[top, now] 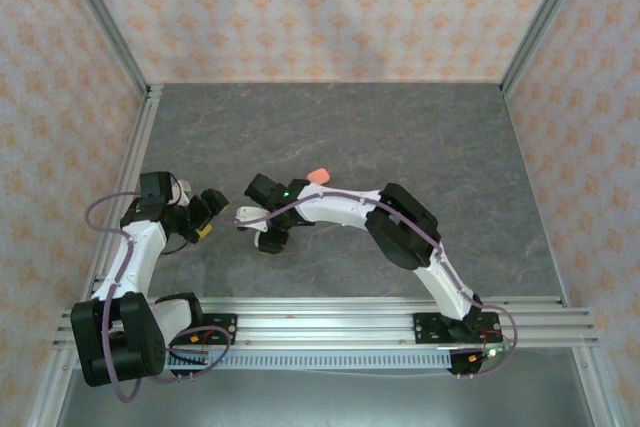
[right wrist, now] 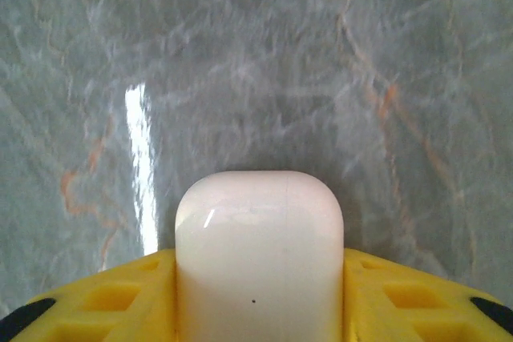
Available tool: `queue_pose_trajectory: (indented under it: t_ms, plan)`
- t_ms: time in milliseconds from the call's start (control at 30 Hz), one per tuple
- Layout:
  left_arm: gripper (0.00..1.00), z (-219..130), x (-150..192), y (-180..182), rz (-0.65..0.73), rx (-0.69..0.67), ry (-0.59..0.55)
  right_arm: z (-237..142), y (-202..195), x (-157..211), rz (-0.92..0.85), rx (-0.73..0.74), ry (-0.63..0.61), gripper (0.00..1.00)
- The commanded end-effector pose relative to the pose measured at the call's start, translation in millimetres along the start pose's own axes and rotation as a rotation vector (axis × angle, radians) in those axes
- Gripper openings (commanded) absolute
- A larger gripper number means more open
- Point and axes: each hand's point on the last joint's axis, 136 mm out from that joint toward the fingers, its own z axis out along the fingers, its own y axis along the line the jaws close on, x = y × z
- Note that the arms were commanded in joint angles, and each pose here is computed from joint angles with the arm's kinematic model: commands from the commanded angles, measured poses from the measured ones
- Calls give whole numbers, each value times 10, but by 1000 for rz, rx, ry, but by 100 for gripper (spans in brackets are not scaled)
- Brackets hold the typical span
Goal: Insert wireless bluetooth earbuds into charging case
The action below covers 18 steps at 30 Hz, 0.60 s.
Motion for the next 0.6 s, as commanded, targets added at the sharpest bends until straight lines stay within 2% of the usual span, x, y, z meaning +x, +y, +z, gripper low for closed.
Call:
queue_pose_trajectory:
  t_ms: [0, 200, 333, 433, 567]
  plan:
    - [79, -103, 5, -64, 18, 14, -12, -349, -116, -184, 19, 87, -106, 46]
    - [78, -273, 9, -265, 56, 81, -37, -787, -216, -315, 37, 214, -243, 45]
    - [78, -350, 1, -339, 143, 99, -54, -1087, -239, -360, 45, 282, -327, 46]
    - [78, -399, 19, -540, 184, 199, -46, -1308, -238, -359, 42, 333, -382, 46]
    - [76, -588, 26, -829, 282, 332, -111, -1541, -239, -297, 32, 398, -416, 47]
